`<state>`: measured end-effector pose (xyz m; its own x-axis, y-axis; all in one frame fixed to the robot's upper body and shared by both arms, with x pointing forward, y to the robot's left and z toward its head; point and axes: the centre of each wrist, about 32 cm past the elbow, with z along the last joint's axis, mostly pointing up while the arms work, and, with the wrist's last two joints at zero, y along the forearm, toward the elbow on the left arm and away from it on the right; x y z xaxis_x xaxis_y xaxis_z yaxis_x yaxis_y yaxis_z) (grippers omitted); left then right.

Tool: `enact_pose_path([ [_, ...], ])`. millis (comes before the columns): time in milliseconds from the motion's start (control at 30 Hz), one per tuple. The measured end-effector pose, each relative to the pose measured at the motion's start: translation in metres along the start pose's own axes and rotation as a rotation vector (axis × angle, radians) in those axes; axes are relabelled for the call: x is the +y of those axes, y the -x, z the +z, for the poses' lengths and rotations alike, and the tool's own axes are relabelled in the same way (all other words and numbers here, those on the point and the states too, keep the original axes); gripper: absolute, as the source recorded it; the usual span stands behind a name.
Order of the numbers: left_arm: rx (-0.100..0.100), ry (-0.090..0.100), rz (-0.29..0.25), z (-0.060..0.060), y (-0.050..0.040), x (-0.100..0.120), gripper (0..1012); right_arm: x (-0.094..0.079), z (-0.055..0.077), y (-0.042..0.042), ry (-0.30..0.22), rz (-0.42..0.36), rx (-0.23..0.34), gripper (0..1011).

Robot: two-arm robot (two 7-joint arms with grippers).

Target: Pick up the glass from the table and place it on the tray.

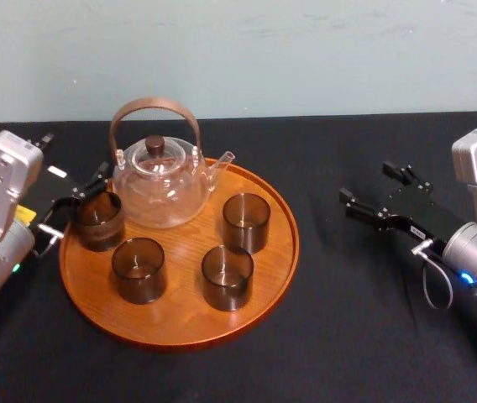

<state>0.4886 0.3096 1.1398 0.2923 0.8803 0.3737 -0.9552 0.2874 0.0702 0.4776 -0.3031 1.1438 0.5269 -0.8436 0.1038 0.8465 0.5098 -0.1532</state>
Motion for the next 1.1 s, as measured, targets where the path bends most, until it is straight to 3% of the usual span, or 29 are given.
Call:
enact_pose_path([
  [1100, 0.0, 0.0, 0.0, 0.0, 0.0, 0.0, 1001, -0.0004, 0.0013, -0.0007, 0.001, 0.006, -0.003, 1002],
])
